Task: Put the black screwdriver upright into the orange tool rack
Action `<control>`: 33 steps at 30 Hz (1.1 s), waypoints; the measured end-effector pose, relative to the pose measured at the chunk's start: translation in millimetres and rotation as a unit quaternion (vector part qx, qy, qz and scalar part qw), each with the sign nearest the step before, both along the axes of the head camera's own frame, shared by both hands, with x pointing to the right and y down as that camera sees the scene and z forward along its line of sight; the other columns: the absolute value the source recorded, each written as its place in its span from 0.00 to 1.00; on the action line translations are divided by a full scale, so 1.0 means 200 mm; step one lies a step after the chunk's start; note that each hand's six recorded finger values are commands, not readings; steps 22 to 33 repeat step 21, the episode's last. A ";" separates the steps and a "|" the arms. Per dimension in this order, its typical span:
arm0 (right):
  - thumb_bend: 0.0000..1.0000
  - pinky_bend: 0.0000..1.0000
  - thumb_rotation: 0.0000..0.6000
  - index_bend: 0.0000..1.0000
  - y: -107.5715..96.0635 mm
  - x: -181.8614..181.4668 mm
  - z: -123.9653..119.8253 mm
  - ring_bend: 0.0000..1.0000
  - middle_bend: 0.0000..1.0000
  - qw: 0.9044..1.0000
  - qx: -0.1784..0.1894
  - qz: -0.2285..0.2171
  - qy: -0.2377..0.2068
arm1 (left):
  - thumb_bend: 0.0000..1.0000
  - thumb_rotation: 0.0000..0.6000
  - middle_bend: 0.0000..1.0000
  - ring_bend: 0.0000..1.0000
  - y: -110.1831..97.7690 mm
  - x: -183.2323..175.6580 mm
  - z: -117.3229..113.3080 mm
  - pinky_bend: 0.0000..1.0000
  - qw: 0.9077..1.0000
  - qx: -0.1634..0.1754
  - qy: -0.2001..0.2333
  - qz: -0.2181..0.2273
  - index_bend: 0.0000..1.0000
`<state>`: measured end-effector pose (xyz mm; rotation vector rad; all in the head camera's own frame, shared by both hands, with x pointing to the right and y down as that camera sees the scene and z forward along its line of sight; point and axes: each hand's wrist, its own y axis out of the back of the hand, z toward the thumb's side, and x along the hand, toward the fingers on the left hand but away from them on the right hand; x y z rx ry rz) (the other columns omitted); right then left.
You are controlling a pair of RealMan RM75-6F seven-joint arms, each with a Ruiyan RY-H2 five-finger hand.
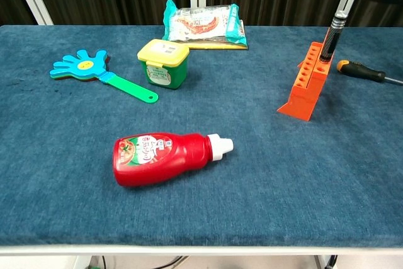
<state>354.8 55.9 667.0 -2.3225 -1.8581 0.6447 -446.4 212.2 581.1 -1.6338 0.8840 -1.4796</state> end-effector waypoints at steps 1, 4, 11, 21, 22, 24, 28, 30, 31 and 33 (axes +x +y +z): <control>0.21 0.00 1.00 0.00 0.01 0.02 -0.01 0.00 0.00 1.000 0.008 -0.004 0.019 | 0.00 1.00 0.09 0.03 0.00 0.00 0.00 0.20 1.000 0.001 0.000 0.000 0.14; 0.23 0.00 1.00 0.00 0.07 0.09 -0.06 0.00 0.00 0.994 0.034 -0.018 0.102 | 0.00 1.00 0.09 0.03 0.00 0.00 0.00 0.20 1.000 0.002 0.001 0.000 0.14; 0.22 0.00 1.00 0.00 0.44 0.40 -0.24 0.00 0.00 0.932 0.061 -0.034 0.356 | 0.00 1.00 0.09 0.03 0.01 0.01 -0.02 0.20 1.000 0.011 0.002 0.001 0.14; 0.23 0.00 1.00 0.00 0.80 0.65 -0.38 0.00 0.00 0.868 0.004 -0.046 0.495 | 0.00 1.00 0.09 0.03 0.02 0.03 -0.01 0.21 1.000 0.011 -0.006 0.006 0.14; 0.23 0.00 1.00 0.00 0.80 0.65 -0.38 0.00 0.00 0.868 0.004 -0.046 0.495 | 0.00 1.00 0.09 0.03 0.02 0.03 -0.01 0.21 1.000 0.011 -0.006 0.006 0.14; 0.23 0.00 1.00 0.00 0.80 0.65 -0.38 0.00 0.00 0.868 0.004 -0.046 0.495 | 0.00 1.00 0.09 0.03 0.02 0.03 -0.01 0.21 1.000 0.011 -0.006 0.006 0.14; 0.23 0.00 1.00 0.00 0.80 0.65 -0.38 0.00 0.00 0.868 0.004 -0.046 0.495 | 0.00 1.00 0.09 0.03 0.02 0.03 -0.01 0.21 1.000 0.011 -0.006 0.006 0.14; 0.23 0.00 1.00 0.00 0.80 0.65 -0.38 0.00 0.00 0.868 0.004 -0.046 0.495 | 0.00 1.00 0.09 0.03 0.02 0.03 -0.01 0.21 1.000 0.011 -0.006 0.006 0.14; 0.23 0.00 1.00 0.00 0.80 0.65 -0.38 0.00 0.00 0.868 0.004 -0.046 0.495 | 0.00 1.00 0.09 0.03 0.02 0.03 -0.01 0.21 1.000 0.011 -0.006 0.006 0.14; 0.23 0.00 1.00 0.00 0.80 0.65 -0.38 0.00 0.00 0.868 0.004 -0.046 0.495 | 0.00 1.00 0.09 0.03 0.02 0.03 -0.01 0.21 1.000 0.011 -0.006 0.006 0.14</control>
